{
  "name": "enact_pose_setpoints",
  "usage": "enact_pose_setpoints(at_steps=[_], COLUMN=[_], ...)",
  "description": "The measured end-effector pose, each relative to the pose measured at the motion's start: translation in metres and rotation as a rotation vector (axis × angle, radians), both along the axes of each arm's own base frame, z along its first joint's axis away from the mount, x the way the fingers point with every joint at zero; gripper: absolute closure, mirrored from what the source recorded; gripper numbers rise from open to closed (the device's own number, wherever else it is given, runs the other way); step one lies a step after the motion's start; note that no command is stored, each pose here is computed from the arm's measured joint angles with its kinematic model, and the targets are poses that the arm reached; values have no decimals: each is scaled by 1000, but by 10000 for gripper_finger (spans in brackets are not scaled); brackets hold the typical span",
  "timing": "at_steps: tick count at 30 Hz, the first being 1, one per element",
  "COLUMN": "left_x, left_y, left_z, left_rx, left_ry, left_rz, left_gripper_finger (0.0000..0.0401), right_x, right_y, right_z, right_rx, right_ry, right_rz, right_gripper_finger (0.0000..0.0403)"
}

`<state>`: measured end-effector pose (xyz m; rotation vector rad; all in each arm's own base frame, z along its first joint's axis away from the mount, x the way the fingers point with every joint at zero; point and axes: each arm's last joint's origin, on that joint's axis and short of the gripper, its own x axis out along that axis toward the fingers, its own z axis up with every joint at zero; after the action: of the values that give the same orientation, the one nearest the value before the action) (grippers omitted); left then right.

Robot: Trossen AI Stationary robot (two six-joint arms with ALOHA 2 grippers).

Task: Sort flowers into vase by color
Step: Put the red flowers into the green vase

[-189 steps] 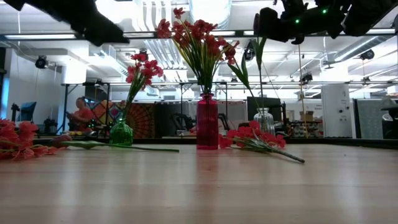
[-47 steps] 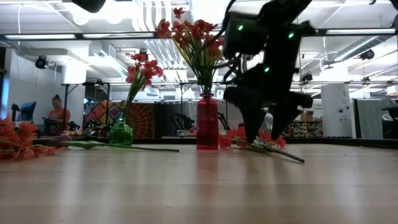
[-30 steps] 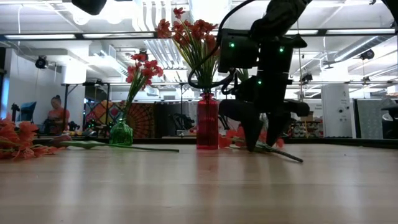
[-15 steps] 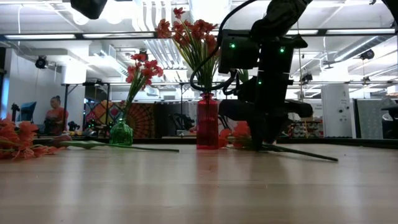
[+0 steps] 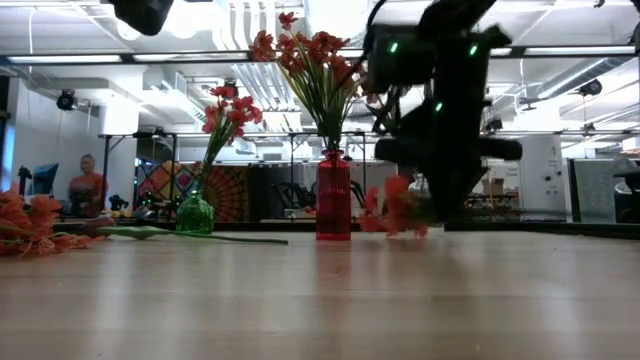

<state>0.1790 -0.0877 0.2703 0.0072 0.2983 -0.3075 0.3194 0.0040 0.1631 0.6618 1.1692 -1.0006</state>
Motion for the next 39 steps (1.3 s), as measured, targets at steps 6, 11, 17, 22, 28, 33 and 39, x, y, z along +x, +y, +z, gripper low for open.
enact_pose_setpoints(at_steps=[6, 11, 17, 22, 28, 33, 39], left_x=[0, 0, 0, 1, 2, 1, -1], left_y=[1, 1, 1, 1, 0, 1, 2], left_z=[0, 0, 0, 2, 2, -8, -16], left_rx=[-10, -11, -15, -29, -53, -71, -76], left_ry=[5, 4, 3, -14, -69, -157, -254], left_rz=[52, 52, 53, 54, 51, 44, 38], left_gripper_finger=[186, 186, 186, 186, 186, 186, 186], right_x=[-15, -31, -47, -39, -22, -12, -7], right_y=[26, 55, 90, 108, 112, 110, 108], right_z=[34, 59, 74, 76, 82, 86, 88], right_rx=[51, 64, 21, -64, -278, -442, -562], right_ry=[-56, -138, -302, -603, -887, -968, -1080], right_rz=[120, 234, 397, 641, 899, 999, 1086], right_gripper_finger=[369, 369, 369, 369, 369, 369, 369])
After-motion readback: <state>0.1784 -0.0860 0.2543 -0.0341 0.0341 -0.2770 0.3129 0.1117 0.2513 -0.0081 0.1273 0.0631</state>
